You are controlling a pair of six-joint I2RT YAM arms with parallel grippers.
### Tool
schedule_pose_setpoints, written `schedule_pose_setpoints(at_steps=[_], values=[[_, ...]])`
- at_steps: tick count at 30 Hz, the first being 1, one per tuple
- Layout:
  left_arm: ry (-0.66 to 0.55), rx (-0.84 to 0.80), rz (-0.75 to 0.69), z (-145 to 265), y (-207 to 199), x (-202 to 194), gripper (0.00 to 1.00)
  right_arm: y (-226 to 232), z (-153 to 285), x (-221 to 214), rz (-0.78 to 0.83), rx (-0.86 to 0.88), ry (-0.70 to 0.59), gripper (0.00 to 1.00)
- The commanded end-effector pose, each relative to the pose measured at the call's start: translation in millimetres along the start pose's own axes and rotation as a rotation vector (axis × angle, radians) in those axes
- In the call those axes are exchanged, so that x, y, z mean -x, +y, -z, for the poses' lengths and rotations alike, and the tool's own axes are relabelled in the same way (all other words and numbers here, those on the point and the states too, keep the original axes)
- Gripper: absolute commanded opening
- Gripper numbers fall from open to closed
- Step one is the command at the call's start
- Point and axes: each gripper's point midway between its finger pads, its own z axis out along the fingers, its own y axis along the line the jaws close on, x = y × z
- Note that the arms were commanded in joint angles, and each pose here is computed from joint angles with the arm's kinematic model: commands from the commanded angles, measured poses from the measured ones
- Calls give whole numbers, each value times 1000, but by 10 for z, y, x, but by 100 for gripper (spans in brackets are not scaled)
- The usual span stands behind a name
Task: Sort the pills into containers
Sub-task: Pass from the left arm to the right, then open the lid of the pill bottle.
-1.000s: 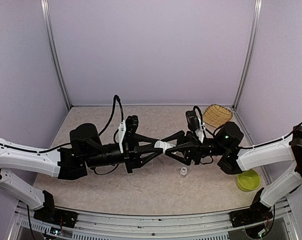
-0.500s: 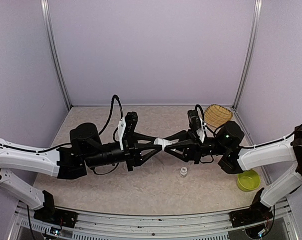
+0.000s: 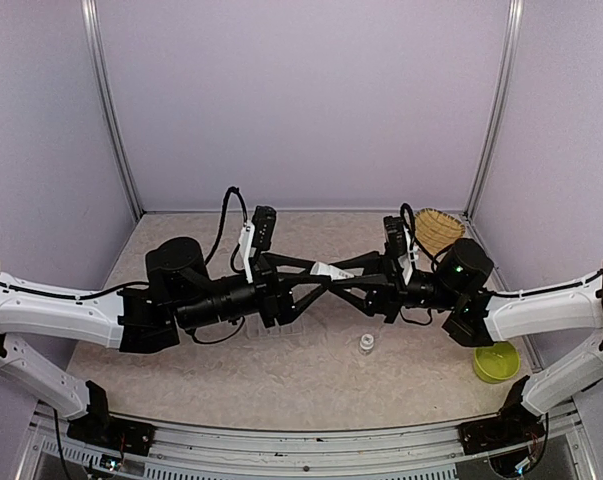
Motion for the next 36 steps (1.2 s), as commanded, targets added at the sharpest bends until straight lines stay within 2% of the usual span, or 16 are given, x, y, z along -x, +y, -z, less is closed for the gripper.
schedule_pose_setpoints(at_steps=[1, 5, 7, 18, 36], values=[[-22, -2, 16, -12, -48, 103, 73, 46, 24, 59, -18, -4, -25, 18], [-53, -10, -7, 51, -80, 205, 95, 81, 30, 73, -46, 11, -31, 17], [-68, -16, -21, 74, -99, 260, 99, 89, 32, 78, -58, 14, -36, 17], [-99, -130, -55, 69, -281, 288, 99, 158, -173, 33, -156, 51, -64, 17], [-106, -174, -55, 89, -274, 231, 96, 168, -317, 73, -233, 97, -129, 17]])
